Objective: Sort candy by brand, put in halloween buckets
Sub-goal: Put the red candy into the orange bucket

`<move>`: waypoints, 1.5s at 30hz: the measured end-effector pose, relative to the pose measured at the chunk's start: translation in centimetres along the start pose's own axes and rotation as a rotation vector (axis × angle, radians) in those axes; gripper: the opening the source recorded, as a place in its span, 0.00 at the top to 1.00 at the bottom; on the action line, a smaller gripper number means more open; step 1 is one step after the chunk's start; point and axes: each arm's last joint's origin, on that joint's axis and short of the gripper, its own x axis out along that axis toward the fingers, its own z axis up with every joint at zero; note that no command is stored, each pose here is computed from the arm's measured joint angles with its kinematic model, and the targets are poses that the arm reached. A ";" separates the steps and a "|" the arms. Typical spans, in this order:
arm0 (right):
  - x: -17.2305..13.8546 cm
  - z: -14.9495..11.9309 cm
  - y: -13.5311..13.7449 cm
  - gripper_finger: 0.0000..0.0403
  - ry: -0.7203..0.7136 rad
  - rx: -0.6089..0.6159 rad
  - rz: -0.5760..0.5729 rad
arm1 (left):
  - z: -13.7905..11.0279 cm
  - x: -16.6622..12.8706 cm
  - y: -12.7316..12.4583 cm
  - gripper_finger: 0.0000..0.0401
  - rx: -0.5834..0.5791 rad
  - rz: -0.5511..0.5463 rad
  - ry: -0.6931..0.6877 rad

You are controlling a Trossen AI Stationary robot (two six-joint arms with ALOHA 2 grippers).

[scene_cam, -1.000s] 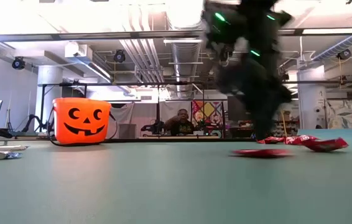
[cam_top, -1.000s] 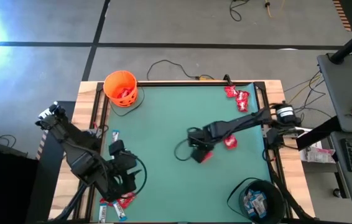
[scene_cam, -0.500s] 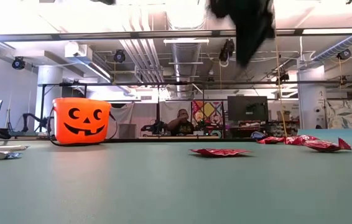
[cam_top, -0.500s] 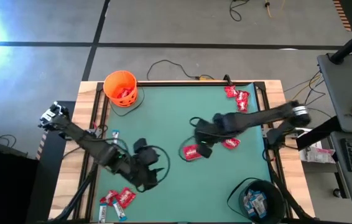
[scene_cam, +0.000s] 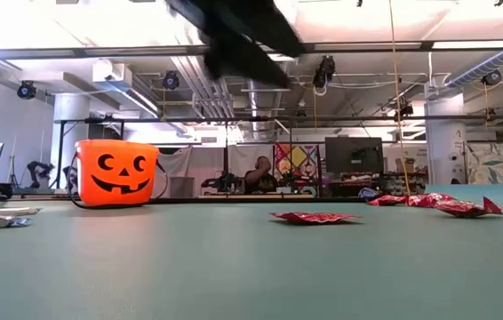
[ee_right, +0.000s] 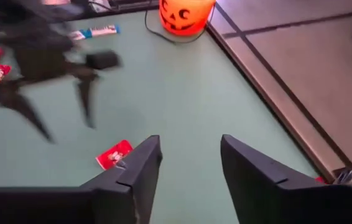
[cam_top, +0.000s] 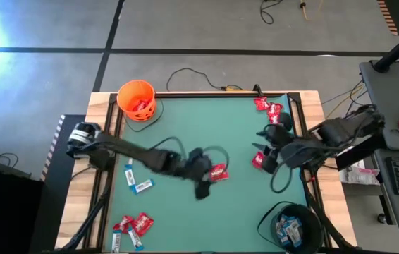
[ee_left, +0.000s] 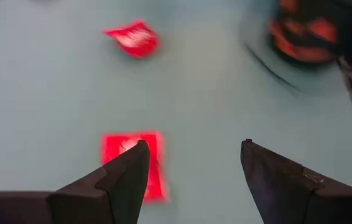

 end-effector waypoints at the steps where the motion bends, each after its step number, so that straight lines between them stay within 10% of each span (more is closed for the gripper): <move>1: -0.4 0.0 -0.3 0.57 -0.008 -0.011 0.008 | 0.2 0.9 0.7 0.41 -0.018 0.016 0.002; 29: -2.2 -0.3 -2.0 0.35 -0.025 -0.091 0.085 | -4.9 12.8 5.0 0.28 -0.036 0.222 0.304; 45: -2.2 1.7 -4.8 0.37 -0.061 0.010 -0.011 | -2.6 10.0 9.0 0.90 -0.143 0.307 0.348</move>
